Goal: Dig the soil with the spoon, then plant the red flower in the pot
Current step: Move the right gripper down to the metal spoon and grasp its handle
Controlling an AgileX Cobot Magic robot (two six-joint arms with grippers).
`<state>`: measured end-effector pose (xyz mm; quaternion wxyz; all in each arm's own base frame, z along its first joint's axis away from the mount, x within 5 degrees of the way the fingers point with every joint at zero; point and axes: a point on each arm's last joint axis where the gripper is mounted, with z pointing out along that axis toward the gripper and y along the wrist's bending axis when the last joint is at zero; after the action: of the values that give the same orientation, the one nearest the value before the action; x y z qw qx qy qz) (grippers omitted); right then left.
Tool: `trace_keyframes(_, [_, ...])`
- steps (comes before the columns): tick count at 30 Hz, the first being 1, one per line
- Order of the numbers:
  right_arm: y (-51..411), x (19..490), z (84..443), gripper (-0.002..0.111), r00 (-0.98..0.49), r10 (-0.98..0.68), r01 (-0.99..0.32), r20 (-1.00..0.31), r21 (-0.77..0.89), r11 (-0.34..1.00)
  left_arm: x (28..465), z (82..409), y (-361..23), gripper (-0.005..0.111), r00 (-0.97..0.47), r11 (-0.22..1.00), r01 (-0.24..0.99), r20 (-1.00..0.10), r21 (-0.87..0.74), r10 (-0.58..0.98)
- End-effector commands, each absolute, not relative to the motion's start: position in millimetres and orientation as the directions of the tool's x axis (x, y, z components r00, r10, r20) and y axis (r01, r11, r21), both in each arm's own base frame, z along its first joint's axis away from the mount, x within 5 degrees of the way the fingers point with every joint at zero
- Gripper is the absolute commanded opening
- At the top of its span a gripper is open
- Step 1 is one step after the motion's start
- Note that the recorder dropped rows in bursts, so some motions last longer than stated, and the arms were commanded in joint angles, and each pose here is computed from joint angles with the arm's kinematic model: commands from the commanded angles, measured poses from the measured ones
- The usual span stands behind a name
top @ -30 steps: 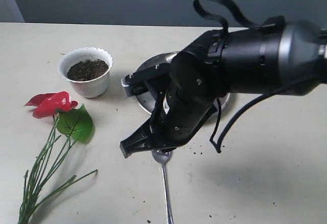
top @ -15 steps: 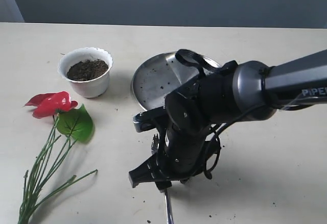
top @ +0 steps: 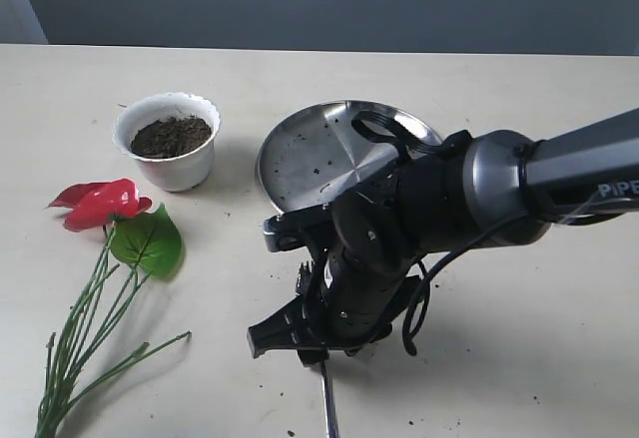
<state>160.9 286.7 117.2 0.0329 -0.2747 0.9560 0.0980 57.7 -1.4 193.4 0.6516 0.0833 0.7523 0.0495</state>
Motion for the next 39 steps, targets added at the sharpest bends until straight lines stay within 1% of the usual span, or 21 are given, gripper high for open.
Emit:
trace_keyframes(1, [286.6, 158.9, 112.0, 0.045, -0.853, -0.513, -0.522, -0.099, 0.165, 0.837, 57.5, 193.6, -1.7, 0.000, -0.128, 0.984, 0.061, -0.976, 0.170, 0.177])
trace_keyframes(15, [279.6, 154.5, 110.5, 0.045, -0.864, -0.504, -0.501, -0.014, 0.124, 0.856, 57.5, 193.6, -1.7, 0.000, -0.128, 0.984, 0.061, -0.976, 0.170, 0.177])
trace_keyframes(19, [276.5, 156.3, 110.2, 0.045, -0.866, -0.500, -0.499, -0.013, 0.085, 0.862, 57.5, 193.6, -1.7, 0.000, -0.128, 0.984, 0.061, -0.976, 0.170, 0.177])
trace_keyframes(29, [275.8, 156.2, 110.1, 0.045, -0.865, -0.501, -0.500, -0.009, 0.079, 0.862, 57.5, 193.6, -1.7, 0.000, -0.128, 0.984, 0.061, -0.976, 0.170, 0.177])
trace_keyframes(39, [269.6, 157.9, 109.8, 0.045, -0.863, -0.505, -0.505, 0.010, 0.011, 0.863, 57.5, 193.6, -1.7, 0.000, -0.128, 0.984, 0.061, -0.976, 0.170, 0.177])
